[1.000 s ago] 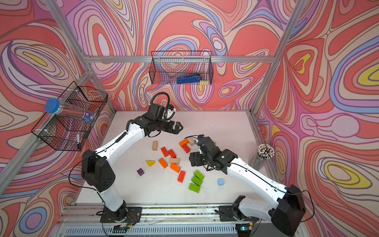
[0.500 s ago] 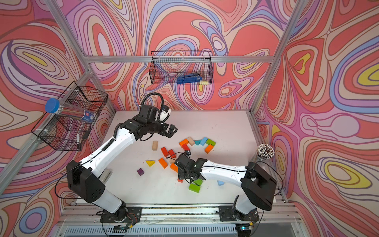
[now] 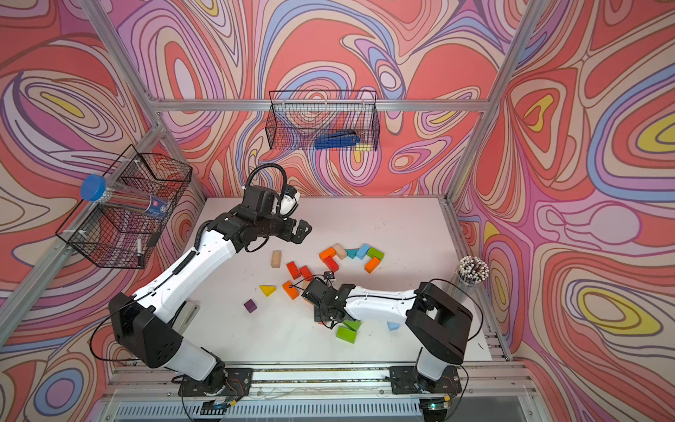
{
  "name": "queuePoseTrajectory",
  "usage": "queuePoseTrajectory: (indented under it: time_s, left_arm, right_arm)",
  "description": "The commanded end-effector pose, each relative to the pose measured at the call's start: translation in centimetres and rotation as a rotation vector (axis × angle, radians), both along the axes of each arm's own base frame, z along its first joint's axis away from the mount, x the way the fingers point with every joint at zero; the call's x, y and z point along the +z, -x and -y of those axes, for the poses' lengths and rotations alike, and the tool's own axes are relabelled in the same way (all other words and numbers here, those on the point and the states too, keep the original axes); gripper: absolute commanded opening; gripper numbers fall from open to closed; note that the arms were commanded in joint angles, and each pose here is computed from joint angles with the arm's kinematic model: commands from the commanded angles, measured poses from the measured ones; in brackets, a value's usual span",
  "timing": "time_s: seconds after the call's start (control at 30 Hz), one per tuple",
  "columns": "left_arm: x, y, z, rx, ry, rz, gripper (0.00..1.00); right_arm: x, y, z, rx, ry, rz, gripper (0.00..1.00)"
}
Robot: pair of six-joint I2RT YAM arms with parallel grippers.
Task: Assemble a heart with building blocks
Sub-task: Pick up the building block from the center of the board.
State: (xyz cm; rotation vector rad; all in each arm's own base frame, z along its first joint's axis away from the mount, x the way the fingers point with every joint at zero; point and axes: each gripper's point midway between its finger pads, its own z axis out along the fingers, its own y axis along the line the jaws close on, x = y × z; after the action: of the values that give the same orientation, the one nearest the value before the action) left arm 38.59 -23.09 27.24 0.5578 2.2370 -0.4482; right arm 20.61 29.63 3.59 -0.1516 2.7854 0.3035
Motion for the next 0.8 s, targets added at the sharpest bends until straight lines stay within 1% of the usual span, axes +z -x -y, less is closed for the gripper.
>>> queuePoseTrajectory:
  time_s: [0.0, 0.07, 0.17, 0.27, 0.4, 0.57, 0.77]
  left_arm:
    - [-0.3, 0.3, -0.5, -0.001, -0.024, -0.007, 1.00]
    - [-0.4, 0.3, -0.4, -0.003, -0.022, -0.011, 1.00]
    - [-0.4, 0.3, -0.4, -0.002, -0.024, -0.011, 1.00]
    - [-0.4, 0.4, -0.4, -0.002, -0.022, -0.012, 1.00]
    - [-0.4, 0.4, -0.4, -0.002, -0.021, -0.014, 1.00]
    - [-0.2, 0.4, -0.6, 0.003, -0.025, -0.005, 1.00]
    - [-0.2, 0.6, -0.4, -0.008, -0.017, -0.017, 1.00]
  right_arm:
    - [0.3, -0.5, -0.9, 0.012, -0.005, 0.022, 0.51]
    - [0.1, -0.6, -0.8, 0.018, 0.011, 0.026, 0.47]
    - [-0.2, -0.7, 0.0, 0.040, 0.069, 0.036, 0.39]
    - [0.1, -1.1, 0.6, 0.110, 0.125, 0.079, 0.30]
    - [0.3, -1.8, 0.7, 0.197, 0.138, 0.083, 0.23]
    - [0.6, -2.7, 0.7, 0.295, 0.107, 0.092, 0.22]
    - [1.5, -4.5, 1.0, 0.396, 0.069, 0.086, 0.21]
